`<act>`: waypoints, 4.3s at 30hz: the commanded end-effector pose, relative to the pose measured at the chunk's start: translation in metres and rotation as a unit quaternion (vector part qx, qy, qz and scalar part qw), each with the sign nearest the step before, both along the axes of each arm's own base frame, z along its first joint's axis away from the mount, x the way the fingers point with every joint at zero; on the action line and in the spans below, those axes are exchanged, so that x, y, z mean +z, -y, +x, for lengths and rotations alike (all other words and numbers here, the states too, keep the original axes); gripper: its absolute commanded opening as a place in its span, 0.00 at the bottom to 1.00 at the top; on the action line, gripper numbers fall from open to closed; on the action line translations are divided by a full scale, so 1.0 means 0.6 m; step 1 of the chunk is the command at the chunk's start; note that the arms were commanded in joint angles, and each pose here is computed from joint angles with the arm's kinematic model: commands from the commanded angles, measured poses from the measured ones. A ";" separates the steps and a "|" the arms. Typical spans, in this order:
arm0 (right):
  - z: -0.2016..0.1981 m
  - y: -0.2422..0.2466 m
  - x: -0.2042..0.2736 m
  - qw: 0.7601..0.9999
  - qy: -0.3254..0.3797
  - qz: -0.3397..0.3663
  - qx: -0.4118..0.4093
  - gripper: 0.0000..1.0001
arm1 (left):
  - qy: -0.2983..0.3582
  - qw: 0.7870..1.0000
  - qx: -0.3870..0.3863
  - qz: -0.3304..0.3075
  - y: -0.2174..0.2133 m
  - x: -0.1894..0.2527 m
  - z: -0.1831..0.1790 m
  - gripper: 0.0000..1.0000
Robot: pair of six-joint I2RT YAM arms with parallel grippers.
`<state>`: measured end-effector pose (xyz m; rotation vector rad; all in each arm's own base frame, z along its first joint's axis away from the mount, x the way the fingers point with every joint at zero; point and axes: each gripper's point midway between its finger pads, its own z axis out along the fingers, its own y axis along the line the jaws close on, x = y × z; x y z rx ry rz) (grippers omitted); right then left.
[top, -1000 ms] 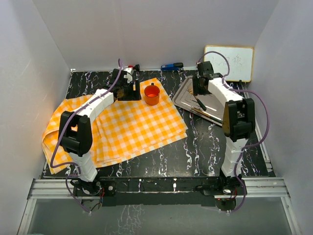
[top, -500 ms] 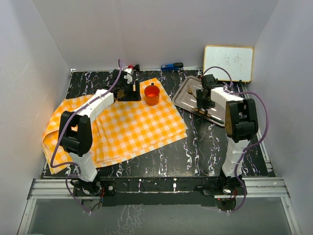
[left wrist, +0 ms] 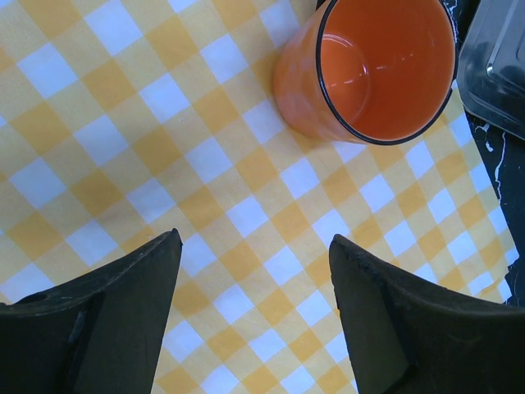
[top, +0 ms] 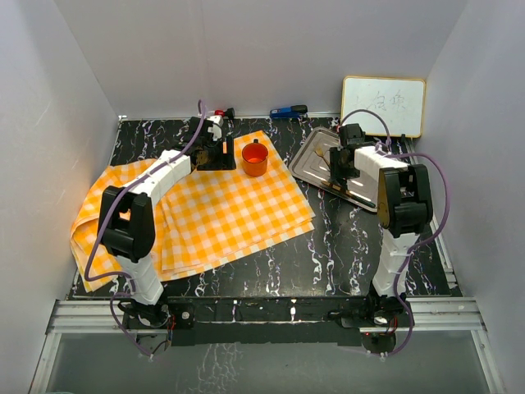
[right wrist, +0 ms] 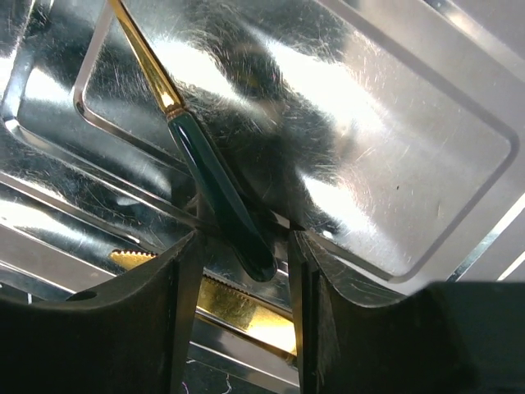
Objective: Set the dinner table for one person
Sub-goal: Pick up the fork at the center of the board, then place the fork on the napkin.
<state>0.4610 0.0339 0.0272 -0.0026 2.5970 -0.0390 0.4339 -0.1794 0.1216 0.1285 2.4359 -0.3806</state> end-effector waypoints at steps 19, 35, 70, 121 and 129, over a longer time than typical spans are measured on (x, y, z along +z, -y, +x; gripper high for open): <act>0.042 -0.055 0.022 0.994 0.060 0.093 0.023 0.00 | -0.004 1.000 0.012 0.016 -0.015 0.000 -0.004 0.72; 0.003 -0.196 0.386 0.934 0.248 0.214 0.139 0.00 | 0.045 0.995 0.087 0.031 -0.057 0.075 0.005 0.72; -0.395 -0.868 0.170 0.757 -0.007 0.444 0.479 0.00 | 0.153 0.926 0.338 0.069 -0.279 0.237 -0.046 0.74; -0.134 -0.687 0.367 0.893 0.290 0.159 0.307 0.51 | 0.147 0.941 0.295 0.075 -0.275 0.240 -0.058 0.76; -0.049 -0.374 0.231 0.972 0.164 0.058 0.159 0.54 | 0.106 0.958 0.260 0.054 -0.243 0.192 -0.043 0.76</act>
